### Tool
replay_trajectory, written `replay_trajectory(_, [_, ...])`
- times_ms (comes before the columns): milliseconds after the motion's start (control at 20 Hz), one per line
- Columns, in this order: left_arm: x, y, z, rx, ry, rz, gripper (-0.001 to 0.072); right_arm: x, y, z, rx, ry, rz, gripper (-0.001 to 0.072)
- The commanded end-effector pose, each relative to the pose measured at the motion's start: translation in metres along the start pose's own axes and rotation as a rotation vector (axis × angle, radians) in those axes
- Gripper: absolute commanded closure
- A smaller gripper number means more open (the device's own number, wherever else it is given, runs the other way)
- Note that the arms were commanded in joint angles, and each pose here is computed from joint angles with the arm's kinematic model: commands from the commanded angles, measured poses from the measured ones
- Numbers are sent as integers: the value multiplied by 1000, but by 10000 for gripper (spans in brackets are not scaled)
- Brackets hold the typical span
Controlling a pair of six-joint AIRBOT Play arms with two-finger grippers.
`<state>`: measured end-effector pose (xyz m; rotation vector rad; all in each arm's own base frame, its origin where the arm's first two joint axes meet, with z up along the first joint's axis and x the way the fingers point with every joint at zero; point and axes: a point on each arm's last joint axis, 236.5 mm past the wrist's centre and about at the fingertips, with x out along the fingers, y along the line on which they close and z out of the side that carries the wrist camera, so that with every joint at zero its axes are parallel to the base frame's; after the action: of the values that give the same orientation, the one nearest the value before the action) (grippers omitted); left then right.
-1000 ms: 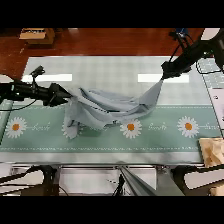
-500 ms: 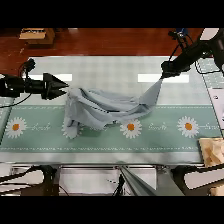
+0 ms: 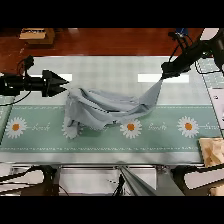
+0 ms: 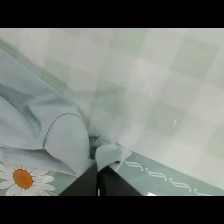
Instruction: Fold the shirts.
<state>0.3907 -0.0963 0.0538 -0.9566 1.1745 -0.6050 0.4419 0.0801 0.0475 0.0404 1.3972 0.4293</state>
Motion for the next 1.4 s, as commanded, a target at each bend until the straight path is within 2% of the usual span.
replay_trajectory(0, [-21, 11, -10, -16, 46, 11, 171, 0, 1, 0, -1, 2, 1, 697])
replay_trajectory(400, [38, 27, -18, 28, 95, 112, 171, 0, 1, 0, -1, 2, 1, 698])
replay_trajectory(550, [67, 38, -20, -10, 114, 129, 176, 0, 0, 0, 0, 1, -1, 697])
replay_trajectory(600, [75, 37, -20, -27, 121, 112, 347, 0, -1, 0, 0, 1, -5, 698])
replay_trajectory(650, [79, 33, -17, -55, 113, 76, 639, 0, -1, 0, -1, 2, -7, 697])
replay_trajectory(700, [78, 20, -10, -59, 90, 14, 685, 0, -1, -1, -1, 5, -7, 698])
replay_trajectory(850, [42, -54, 18, 10, 28, -251, 685, -2, -1, -6, -4, 23, -10, 697])
replay_trajectory(950, [-5, -111, 32, 123, -12, -383, 686, -8, 1, -7, -8, 13, -13, 697])
replay_trajectory(1150, [-98, -202, 41, 374, -155, -390, 686, -47, 13, -3, -45, -84, -36, 698])
replay_trajectory(1350, [-164, -265, 25, 533, -269, -352, 686, -123, 29, 3, -103, -307, -122, 698])
